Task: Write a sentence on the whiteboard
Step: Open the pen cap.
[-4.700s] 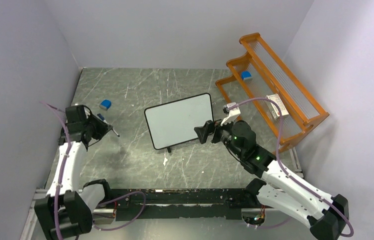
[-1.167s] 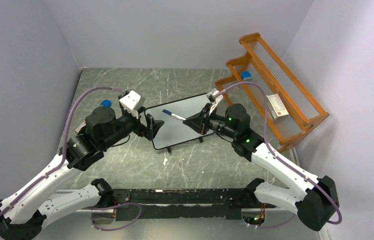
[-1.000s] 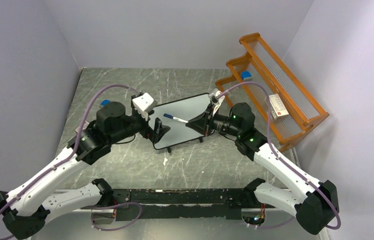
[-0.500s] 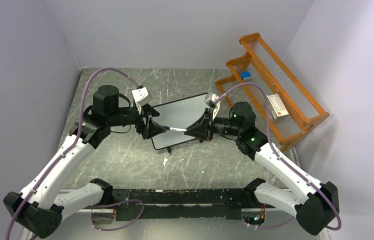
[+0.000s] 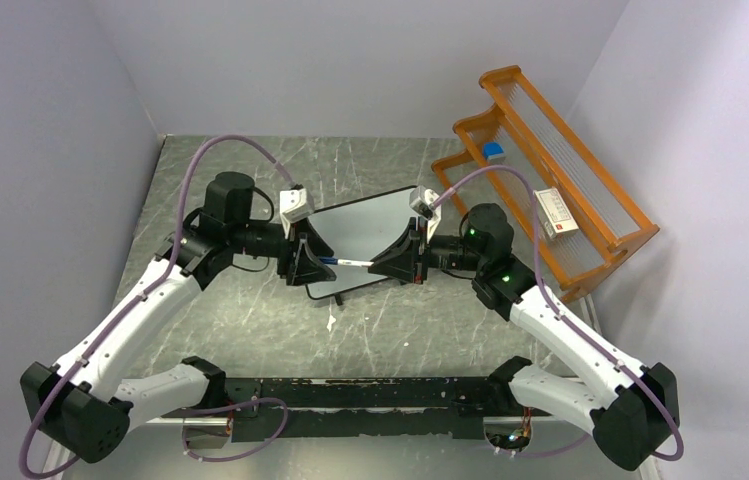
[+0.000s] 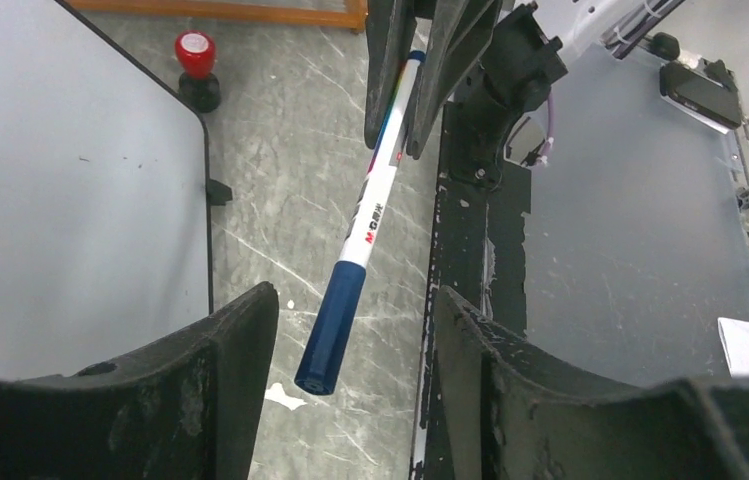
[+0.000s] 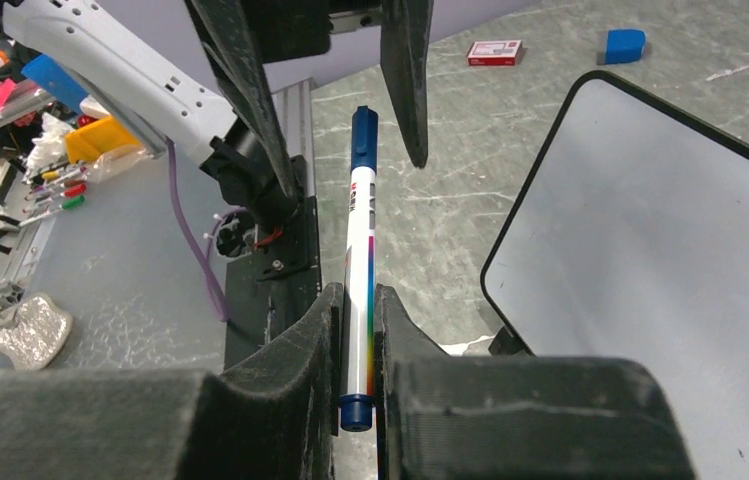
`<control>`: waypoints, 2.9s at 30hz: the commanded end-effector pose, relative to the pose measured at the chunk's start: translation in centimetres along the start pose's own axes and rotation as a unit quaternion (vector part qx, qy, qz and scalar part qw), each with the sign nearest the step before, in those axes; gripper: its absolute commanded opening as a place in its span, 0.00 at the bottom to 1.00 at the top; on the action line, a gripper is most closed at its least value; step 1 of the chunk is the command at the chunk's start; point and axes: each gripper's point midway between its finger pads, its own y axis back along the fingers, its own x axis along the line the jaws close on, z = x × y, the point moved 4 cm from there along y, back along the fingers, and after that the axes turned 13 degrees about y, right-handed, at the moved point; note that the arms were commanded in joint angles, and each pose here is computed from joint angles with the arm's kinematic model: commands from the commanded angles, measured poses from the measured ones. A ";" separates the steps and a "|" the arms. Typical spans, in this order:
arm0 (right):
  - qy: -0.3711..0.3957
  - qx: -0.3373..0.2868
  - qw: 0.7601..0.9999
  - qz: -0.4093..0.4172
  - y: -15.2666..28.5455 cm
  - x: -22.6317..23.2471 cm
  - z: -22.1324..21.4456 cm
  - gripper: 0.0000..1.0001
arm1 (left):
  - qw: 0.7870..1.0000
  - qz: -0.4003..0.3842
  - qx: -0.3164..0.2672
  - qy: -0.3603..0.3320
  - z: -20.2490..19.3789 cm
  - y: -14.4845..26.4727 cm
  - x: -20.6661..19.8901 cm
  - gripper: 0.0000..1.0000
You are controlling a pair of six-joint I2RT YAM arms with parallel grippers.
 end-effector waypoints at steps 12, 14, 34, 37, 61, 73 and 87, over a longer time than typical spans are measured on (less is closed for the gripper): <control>-0.005 -0.010 0.999 0.036 -0.5 0.2 0.1 0.00 | 0.998 -0.062 0.015 -0.012 -0.8 -0.3 -0.8 0.31; -0.007 -0.010 0.999 0.040 -0.6 0.2 0.0 0.00 | 0.998 -0.064 0.017 -0.010 -0.9 -0.3 -0.8 0.23; -0.025 -0.035 0.996 0.082 -2.0 1.2 0.9 0.27 | 0.995 -0.097 0.014 -0.015 -1.4 -0.5 -1.2 0.05; -0.025 -0.036 0.995 0.084 -2.0 1.2 1.0 0.26 | 0.995 -0.095 0.011 -0.014 -1.4 -0.5 -1.2 0.05; -0.018 -0.041 0.995 0.086 -1.8 1.6 1.2 0.09 | 0.996 -0.091 -0.005 -0.009 -1.0 -0.3 -1.2 0.05; 0.000 -0.057 0.994 0.092 0.0 2.1 2.1 0.00 | 0.998 -0.056 -0.022 -0.004 -1.3 0.8 -0.5 0.05; -0.004 -0.035 0.999 -0.019 1.9 -1.0 1.9 0.00 | 0.983 0.163 -0.086 0.006 0.5 3.5 3.7 0.05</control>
